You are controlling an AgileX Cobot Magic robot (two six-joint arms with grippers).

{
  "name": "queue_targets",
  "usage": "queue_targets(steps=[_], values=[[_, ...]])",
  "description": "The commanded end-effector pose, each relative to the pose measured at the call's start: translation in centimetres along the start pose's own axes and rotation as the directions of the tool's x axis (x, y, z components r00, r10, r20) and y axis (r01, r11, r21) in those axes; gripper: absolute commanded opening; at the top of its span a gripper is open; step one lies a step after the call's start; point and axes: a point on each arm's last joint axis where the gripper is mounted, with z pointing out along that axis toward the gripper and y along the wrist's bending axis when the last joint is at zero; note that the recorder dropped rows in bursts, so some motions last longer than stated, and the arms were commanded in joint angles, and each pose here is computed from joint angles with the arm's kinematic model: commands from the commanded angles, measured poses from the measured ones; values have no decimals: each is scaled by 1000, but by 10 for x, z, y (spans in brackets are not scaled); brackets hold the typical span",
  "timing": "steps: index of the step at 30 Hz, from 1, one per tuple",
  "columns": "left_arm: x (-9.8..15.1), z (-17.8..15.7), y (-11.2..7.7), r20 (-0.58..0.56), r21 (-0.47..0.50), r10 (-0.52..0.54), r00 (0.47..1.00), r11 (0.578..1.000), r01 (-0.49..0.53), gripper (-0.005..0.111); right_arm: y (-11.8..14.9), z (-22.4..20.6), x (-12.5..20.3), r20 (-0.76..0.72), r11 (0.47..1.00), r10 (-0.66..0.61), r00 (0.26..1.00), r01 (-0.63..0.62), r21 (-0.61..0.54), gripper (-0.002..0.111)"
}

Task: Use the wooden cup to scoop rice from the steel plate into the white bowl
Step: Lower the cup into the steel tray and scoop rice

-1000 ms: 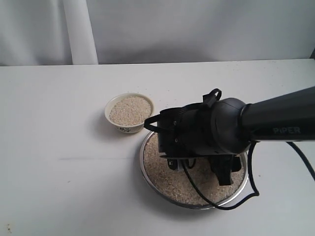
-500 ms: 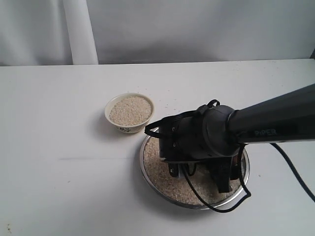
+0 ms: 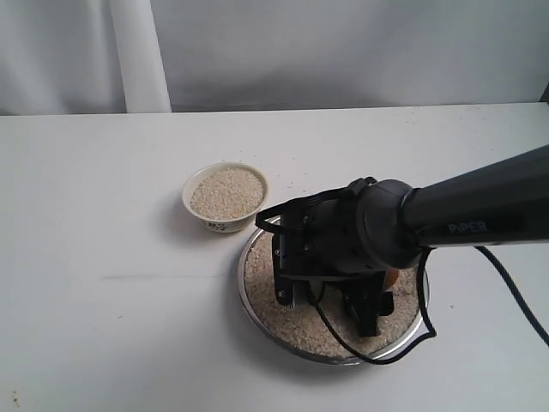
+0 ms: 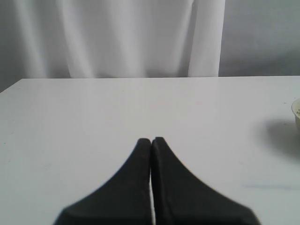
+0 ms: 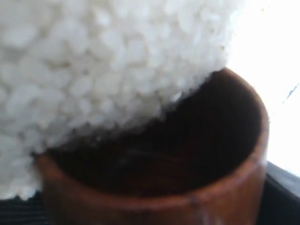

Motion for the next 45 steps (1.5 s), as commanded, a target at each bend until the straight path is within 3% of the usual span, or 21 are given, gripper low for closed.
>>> queue_targets(steps=[1,13,18,27,37,42,45], values=[[0,0,0,7,2,-3,1000,1000,3,0,3,1,-15,141,997,73,987,-67,-43,0],[0,0,0,7,2,-3,1000,1000,3,0,6,0,-24,237,988,138,962,-118,-99,0],[0,0,0,7,2,-3,1000,1000,3,0,4,11,-17,236,965,233,943,-194,-177,0],[0,0,0,7,2,-3,1000,1000,3,0,27,24,-14,306,957,247,919,-182,-227,0],[0,0,0,7,2,-3,1000,1000,3,0,18,18,-11,328,935,335,883,-270,-229,0],[0,0,0,7,2,-3,1000,1000,3,0,15,22,21,374,891,445,813,-360,-278,0],[0,0,0,7,2,-3,1000,1000,3,0,16,22,38,511,820,572,641,-432,-376,0]])
